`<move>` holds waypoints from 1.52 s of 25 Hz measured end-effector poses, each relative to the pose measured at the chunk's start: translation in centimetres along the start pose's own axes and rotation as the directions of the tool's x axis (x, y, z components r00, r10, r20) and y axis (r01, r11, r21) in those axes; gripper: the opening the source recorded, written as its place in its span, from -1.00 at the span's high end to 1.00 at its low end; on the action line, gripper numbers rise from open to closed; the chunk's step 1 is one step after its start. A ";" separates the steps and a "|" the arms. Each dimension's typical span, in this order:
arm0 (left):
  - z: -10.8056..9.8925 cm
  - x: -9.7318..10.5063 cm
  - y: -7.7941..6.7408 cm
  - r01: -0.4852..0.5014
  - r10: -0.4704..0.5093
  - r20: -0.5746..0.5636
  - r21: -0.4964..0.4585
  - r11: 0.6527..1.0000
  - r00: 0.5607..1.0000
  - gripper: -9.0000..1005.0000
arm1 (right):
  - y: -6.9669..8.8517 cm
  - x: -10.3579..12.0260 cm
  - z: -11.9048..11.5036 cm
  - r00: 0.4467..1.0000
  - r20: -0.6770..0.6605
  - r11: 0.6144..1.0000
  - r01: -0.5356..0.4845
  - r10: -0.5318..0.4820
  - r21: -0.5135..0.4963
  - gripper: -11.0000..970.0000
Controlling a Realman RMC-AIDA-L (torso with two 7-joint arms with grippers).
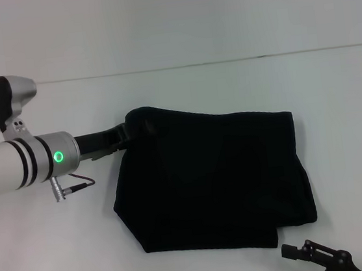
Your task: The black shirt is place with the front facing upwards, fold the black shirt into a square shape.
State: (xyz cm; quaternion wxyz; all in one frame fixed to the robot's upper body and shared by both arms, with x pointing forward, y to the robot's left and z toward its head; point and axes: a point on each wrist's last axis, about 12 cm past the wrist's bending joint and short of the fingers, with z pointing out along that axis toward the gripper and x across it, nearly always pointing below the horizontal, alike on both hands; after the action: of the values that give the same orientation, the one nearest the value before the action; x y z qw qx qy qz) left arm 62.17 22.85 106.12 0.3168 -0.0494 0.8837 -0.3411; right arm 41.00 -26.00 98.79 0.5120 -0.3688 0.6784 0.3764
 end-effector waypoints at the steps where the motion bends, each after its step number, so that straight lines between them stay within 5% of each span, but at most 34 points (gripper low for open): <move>1: 0.1 0.1 -0.1 -0.006 0.006 -0.004 0.002 1.000 1.000 -0.59 | 0.0 0.0 0.0 1.000 0.000 1.000 0.000 0.000 0.001 -0.82; 10: 0.4 0.4 -0.6 -0.050 0.050 -0.022 0.013 0.999 0.999 -0.53 | -0.1 0.0 -0.1 1.000 0.002 1.000 -0.001 0.001 0.007 -0.82; 13: 0.5 0.4 -0.7 -0.049 0.049 -0.020 0.013 0.999 0.999 -0.07 | -0.1 -0.1 -0.1 1.000 0.002 1.000 0.000 0.000 0.007 -0.82; 23: 0.9 0.3 -1.5 -0.055 0.056 -0.012 0.039 0.998 0.998 0.81 | -0.2 -0.1 0.0 1.000 0.005 1.000 0.002 -0.002 0.008 -0.82; 32: 2.7 -0.2 -4.9 -0.119 0.120 0.001 0.101 0.988 0.993 0.86 | -0.3 -0.2 0.0 1.000 0.006 1.000 0.005 -0.005 0.012 -0.82; 38: 2.5 -0.5 -4.2 -0.036 0.030 0.077 0.082 0.996 0.997 0.86 | -0.3 -0.3 0.0 1.000 0.011 1.000 0.006 -0.006 0.011 -0.82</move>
State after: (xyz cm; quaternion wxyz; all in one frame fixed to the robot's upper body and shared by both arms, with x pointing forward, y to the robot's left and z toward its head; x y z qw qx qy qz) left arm 63.55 18.38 107.59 0.3574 -0.0344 0.8567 -0.3704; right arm 41.32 -26.16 99.00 0.5187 -0.3660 0.6765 0.3733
